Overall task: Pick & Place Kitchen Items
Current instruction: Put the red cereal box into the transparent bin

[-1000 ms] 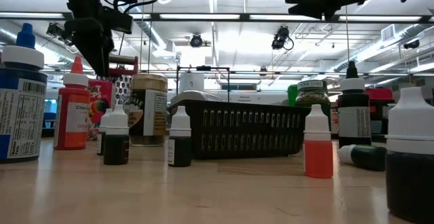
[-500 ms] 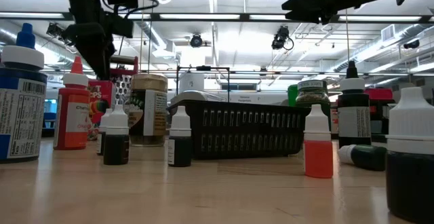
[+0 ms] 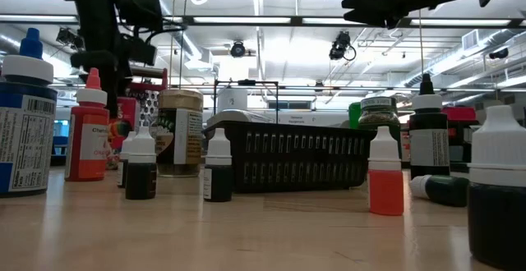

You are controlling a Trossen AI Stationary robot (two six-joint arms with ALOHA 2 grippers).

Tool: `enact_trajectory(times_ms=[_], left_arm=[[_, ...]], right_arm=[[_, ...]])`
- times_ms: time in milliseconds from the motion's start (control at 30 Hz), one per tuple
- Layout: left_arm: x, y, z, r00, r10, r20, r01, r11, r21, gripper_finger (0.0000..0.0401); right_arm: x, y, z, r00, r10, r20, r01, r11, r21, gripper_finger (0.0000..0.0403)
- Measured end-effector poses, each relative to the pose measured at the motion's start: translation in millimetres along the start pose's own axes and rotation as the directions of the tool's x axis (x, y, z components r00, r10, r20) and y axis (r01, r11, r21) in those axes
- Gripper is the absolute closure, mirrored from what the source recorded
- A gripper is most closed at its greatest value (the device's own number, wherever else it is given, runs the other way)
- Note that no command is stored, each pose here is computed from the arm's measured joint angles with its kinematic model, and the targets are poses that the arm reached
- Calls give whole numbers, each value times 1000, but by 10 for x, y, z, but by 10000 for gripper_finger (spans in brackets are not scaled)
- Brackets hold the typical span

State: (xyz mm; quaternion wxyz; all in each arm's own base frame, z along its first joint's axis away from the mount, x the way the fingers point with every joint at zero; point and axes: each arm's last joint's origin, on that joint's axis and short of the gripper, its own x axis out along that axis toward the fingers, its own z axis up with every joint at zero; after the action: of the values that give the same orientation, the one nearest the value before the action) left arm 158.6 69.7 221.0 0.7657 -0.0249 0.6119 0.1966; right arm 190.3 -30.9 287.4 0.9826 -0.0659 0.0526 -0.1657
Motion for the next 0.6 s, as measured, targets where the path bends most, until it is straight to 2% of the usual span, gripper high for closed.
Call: enact_trajectory(times_ms=[200,333,600], left_arm=[[11,-15,-10,999,-40,-3,40,999,0,125],[10,-17,-8,999,-48,0,48,999,1,160],[-2,-6,-3,1000,-18,-2,18,1000,-4,241]], right_arm=[[0,1,-4,1000,3,-4,-3,1000,11,113],[0,14,-20,999,44,-16,-43,999,15,113],[0,16,-30,999,47,-27,-47,998,29,113]])
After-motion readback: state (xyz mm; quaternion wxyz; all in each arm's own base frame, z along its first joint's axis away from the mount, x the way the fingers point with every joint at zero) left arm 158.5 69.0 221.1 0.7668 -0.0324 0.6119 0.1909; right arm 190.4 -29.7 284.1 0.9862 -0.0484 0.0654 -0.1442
